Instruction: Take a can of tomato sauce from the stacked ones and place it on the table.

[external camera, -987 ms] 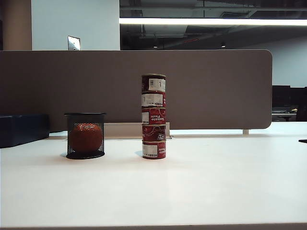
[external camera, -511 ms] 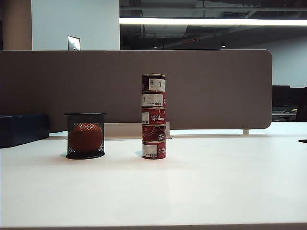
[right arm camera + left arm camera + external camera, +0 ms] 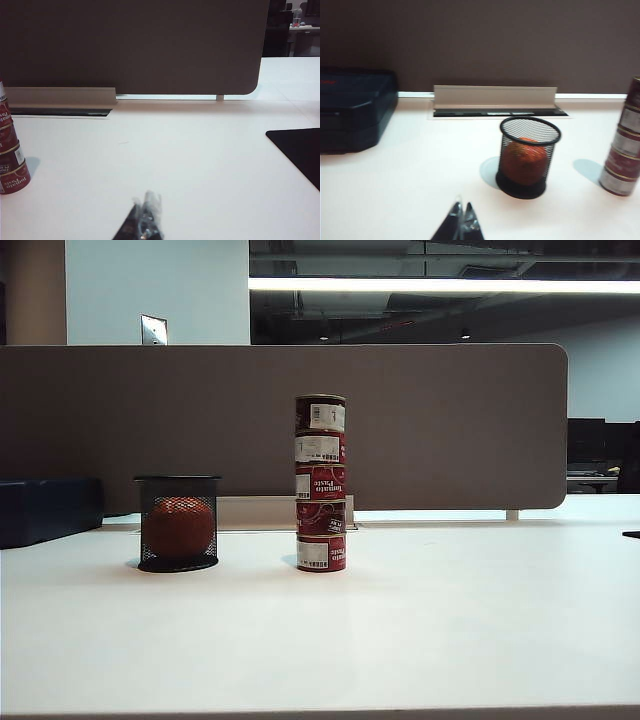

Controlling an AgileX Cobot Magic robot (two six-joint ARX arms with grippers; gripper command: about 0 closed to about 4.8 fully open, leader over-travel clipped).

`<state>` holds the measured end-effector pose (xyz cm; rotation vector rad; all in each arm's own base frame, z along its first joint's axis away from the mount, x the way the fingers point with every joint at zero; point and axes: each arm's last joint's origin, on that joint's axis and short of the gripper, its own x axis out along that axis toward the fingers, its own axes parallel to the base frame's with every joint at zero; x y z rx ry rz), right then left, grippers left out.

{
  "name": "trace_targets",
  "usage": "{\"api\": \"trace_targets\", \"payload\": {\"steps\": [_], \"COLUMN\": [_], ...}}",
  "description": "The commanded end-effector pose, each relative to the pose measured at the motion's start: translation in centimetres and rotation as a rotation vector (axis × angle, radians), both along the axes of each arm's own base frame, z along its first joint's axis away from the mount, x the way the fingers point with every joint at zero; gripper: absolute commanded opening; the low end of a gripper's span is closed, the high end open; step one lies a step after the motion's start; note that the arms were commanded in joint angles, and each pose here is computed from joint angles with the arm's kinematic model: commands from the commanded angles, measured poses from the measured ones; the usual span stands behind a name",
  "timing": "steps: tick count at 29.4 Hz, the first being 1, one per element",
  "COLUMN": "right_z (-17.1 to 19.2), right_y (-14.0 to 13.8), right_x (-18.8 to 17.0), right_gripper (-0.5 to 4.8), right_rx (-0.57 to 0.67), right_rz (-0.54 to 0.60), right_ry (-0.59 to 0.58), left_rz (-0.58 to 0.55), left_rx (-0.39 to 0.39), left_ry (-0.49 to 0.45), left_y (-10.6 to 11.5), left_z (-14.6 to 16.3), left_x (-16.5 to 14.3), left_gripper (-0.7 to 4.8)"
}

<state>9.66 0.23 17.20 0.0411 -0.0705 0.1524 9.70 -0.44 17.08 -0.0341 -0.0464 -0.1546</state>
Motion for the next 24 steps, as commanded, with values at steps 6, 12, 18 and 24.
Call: {"api": "trace_targets", "payload": {"steps": [6,12,18,24], "right_z": [1.3,3.8,6.2,8.1], "right_y": [0.0,0.1,0.1,0.1], "right_x": [-0.3,-1.1,-2.1,-2.9], "right_gripper": [-0.09,-0.09,-0.09,-0.09], "right_rx": [0.006,0.000,0.000,0.000], "right_rz": [0.007,0.006,0.002,0.003], "right_ry": [-0.065,-0.062,-0.094,-0.106], "left_rz": [-0.090,-0.141,-0.142,-0.146], "left_rx": [0.009,0.012,0.012,0.012], "left_ry": [-0.019,-0.020,-0.020,-0.020], "left_y": [-0.2,-0.4,-0.4,-0.4], "left_z": [0.3,0.3,0.3,0.3], "left_x": [-0.1,-0.1,-0.1,-0.1], "left_gripper": [-0.05,-0.05,-0.06,-0.05]}}
